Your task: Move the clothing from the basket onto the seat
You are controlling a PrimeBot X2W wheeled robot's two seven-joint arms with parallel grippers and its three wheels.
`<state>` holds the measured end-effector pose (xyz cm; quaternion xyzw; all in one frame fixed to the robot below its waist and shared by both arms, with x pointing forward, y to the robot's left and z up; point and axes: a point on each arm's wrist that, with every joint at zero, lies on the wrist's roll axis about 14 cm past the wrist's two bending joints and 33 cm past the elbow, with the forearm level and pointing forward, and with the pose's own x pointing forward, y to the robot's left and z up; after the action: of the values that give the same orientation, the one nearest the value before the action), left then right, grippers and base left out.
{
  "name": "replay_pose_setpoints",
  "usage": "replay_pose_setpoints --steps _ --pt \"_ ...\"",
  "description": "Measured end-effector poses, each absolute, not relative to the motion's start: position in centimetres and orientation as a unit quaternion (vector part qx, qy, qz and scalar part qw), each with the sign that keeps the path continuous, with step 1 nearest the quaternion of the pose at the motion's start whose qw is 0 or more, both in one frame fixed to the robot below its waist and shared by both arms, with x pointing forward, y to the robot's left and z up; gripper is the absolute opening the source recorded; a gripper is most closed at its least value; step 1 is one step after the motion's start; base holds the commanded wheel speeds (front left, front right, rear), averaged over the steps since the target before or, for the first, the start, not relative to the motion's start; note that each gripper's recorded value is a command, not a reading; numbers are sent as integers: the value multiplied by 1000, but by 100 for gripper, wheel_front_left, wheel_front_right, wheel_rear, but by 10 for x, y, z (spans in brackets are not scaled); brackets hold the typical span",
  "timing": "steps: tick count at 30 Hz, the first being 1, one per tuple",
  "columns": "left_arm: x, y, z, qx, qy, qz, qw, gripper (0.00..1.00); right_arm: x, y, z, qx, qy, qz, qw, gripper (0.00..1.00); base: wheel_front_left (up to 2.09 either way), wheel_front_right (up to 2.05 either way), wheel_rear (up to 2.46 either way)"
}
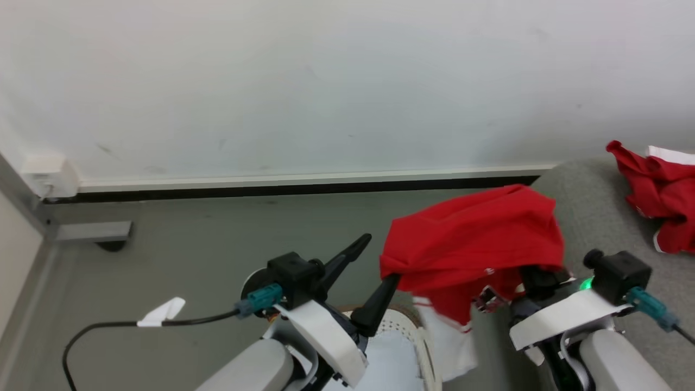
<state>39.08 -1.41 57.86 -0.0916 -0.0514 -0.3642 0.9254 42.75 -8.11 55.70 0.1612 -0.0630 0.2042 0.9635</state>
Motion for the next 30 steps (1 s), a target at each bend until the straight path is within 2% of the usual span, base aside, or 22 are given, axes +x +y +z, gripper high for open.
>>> replay_pose_setpoints --steps 13,24,30 --pt "376 -83 568 -98 -47 -464 879 100 420 -194 593 102 -137 81 982 0 0 0 0" --pt "367 -137 554 -105 -29 -538 836 100 378 -274 596 75 -148 -38 985 0 0 0 0" --pt "362 -159 544 -103 -17 -567 817 100 357 -298 591 74 -146 -85 983 0 0 0 0"
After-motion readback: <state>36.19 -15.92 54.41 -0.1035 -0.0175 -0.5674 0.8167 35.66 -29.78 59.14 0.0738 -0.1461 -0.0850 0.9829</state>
